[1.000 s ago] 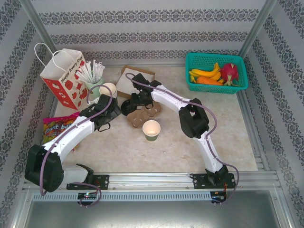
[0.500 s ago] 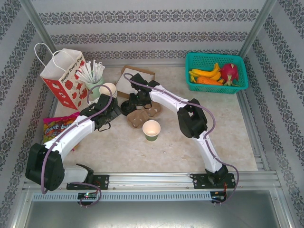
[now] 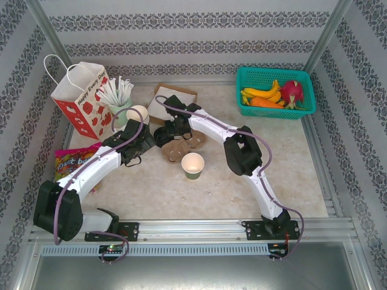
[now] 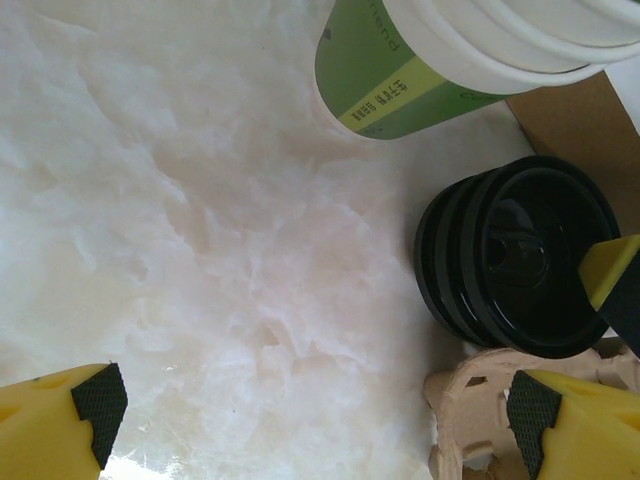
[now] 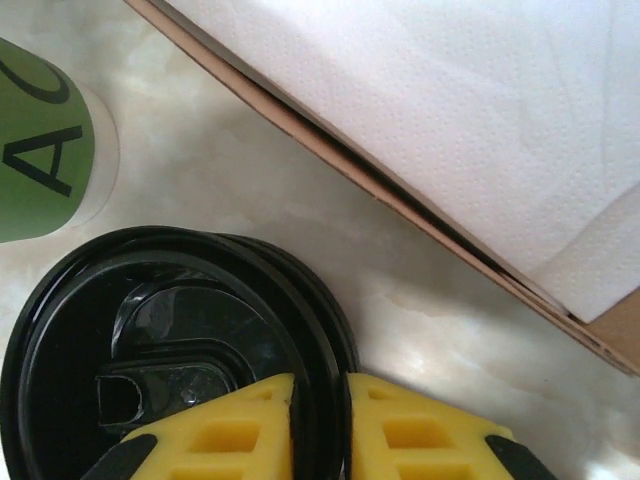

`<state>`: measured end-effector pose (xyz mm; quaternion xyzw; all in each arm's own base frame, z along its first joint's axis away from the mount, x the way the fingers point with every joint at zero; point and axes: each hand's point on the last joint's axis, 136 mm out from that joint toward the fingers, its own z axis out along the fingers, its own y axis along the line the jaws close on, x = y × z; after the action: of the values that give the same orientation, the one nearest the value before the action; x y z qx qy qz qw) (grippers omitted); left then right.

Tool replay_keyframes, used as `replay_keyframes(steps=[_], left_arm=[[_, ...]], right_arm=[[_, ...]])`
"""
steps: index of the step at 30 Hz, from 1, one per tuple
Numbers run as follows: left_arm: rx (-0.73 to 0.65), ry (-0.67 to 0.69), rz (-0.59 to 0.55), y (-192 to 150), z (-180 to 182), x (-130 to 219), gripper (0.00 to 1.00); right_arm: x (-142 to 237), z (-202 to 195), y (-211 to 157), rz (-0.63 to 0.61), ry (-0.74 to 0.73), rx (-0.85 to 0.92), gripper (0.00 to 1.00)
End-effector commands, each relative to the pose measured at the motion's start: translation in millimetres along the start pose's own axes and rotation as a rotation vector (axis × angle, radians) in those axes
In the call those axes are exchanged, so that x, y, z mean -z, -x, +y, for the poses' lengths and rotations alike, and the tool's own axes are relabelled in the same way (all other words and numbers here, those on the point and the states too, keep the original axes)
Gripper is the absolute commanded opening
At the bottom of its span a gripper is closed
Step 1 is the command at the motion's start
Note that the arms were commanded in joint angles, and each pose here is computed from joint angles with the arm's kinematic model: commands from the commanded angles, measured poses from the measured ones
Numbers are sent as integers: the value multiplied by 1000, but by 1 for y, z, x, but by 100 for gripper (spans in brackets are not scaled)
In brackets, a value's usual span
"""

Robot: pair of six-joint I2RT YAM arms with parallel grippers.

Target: Pack the takeout coffee

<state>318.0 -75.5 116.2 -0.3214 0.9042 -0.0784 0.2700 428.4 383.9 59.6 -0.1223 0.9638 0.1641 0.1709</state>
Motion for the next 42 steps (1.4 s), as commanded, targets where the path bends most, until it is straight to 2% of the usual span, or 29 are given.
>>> replay_keyframes(steps=[1, 8, 14, 23, 29, 37, 42], left_arm=[[-13, -17, -5, 4, -2, -3, 100], [-55, -101, -12, 8, -18, 2, 100], [-118, -273, -2, 14, -49, 12, 100], [-212, -577, 4, 19, -107, 49, 90], [-212, -477, 12, 27, -104, 37, 75], [-237, -442, 32, 32, -111, 26, 51], [-254, -430, 24, 34, -112, 22, 43]], right_arm=[[27, 4, 15, -72, -46, 54, 18], [49, 6, 25, -139, -66, 80, 15], [72, 10, 33, -235, -63, 104, 10], [112, 10, 32, -391, -156, 123, 8], [124, 16, 31, -428, -140, 104, 8], [127, 21, 28, -427, -136, 117, 8], [129, 25, 26, -427, -126, 127, 8]])
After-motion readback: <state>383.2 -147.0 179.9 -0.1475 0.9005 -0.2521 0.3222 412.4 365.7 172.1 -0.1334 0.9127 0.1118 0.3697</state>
